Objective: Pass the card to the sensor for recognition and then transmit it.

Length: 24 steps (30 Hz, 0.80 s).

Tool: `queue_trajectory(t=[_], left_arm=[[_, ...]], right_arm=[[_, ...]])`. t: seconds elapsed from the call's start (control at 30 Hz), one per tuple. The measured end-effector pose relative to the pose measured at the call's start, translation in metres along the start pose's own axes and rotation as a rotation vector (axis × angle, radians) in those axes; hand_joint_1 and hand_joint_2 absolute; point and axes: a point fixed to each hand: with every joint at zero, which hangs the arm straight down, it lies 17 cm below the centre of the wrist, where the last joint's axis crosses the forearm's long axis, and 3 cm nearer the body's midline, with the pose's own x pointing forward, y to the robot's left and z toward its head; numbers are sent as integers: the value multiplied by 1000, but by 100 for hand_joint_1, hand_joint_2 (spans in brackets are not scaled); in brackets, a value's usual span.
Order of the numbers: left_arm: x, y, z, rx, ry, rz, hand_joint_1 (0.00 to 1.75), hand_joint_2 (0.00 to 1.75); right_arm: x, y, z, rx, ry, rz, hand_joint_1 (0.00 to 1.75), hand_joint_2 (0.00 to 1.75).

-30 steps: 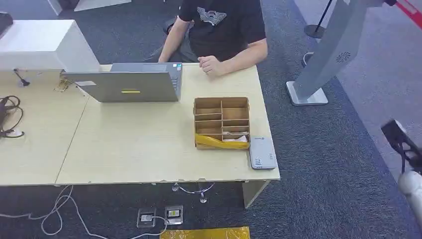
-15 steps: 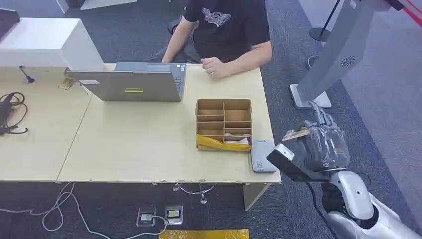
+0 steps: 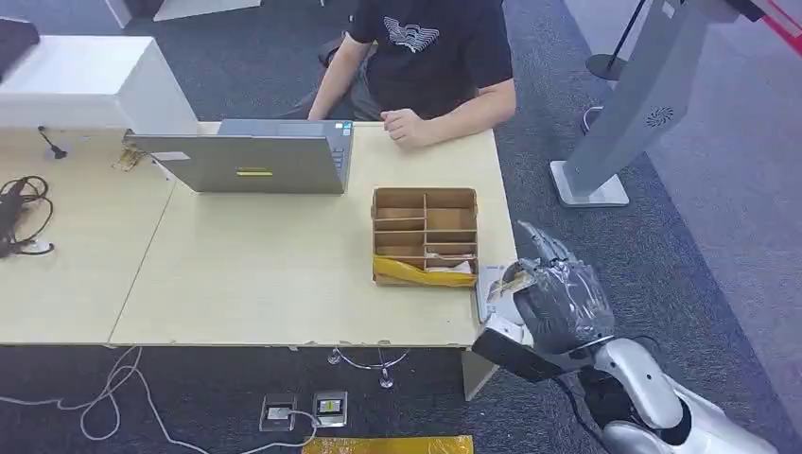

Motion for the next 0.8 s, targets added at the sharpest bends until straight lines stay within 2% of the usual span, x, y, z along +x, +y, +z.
queue_trajectory(t=[0.27, 0.5, 0.8], left_arm=[[2, -3, 1, -16, -14, -31, 0, 0], [2, -6, 1, -29, -17, -44, 0, 0], [1, -6, 1, -28, -13, -43, 0, 0]], right_arm=[[-20, 37, 5, 80, 52, -2, 175, 175], [-40, 55, 6, 116, 108, 8, 175, 175], [-45, 75, 6, 146, 101, 25, 175, 175]])
